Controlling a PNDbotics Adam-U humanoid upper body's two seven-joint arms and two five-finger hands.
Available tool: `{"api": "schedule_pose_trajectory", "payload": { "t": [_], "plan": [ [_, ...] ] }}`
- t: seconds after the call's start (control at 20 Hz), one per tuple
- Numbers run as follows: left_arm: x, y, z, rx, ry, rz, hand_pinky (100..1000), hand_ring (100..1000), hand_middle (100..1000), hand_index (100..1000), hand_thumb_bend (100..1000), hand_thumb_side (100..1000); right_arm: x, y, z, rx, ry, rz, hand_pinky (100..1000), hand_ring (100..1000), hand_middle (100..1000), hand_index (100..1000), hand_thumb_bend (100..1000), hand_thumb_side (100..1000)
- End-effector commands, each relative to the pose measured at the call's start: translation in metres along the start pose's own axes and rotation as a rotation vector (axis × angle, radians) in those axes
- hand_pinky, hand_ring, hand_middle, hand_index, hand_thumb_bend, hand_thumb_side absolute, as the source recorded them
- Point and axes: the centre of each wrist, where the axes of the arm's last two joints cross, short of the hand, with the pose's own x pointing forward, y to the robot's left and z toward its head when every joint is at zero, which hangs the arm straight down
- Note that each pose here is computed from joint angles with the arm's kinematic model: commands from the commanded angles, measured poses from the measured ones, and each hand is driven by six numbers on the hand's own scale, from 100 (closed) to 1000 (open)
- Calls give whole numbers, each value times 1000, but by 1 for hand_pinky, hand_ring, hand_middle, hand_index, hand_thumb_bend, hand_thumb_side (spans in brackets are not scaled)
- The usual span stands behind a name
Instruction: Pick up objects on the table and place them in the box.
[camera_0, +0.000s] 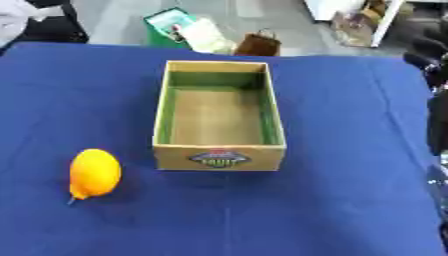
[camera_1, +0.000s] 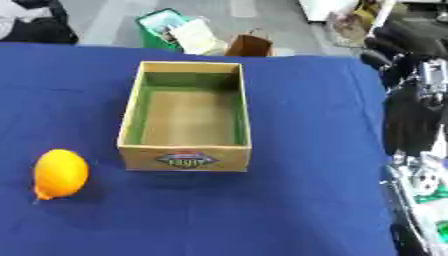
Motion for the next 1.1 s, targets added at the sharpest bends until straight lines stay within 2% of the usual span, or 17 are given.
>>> {"api": "schedule_pose_trajectory", "payload": {
  "t": [0.05,0.45,0.6,0.7,0.9,1.1],
  "plan": [
    [7,2,-5,-3,-33,-3,683,585,555,781,100,898,5,-2,-4,1,-22,13,797,821,767,842,100,1000],
    [8,2,-6,-11,-37,-19,682,585,557,782,100,894,5,-2,-3,1,-16,10,796,820,767,842,100,1000],
    [9,6,-9,-25,-52,-73,675,582,556,783,100,882,5,-2,-3,1,-14,9,796,820,767,842,100,1000],
    [12,9,-15,-52,-91,-164,661,576,556,779,100,860,4,-2,-2,5,-9,9,796,820,767,842,100,1000],
    [22,12,-36,-159,-227,-438,621,578,571,785,100,802,4,-2,-2,13,-5,9,796,820,766,841,100,1000],
    [17,14,-53,-297,-341,-684,589,577,584,792,100,770,4,-2,-2,20,-5,10,795,820,765,841,100,1000]
  ]
}}
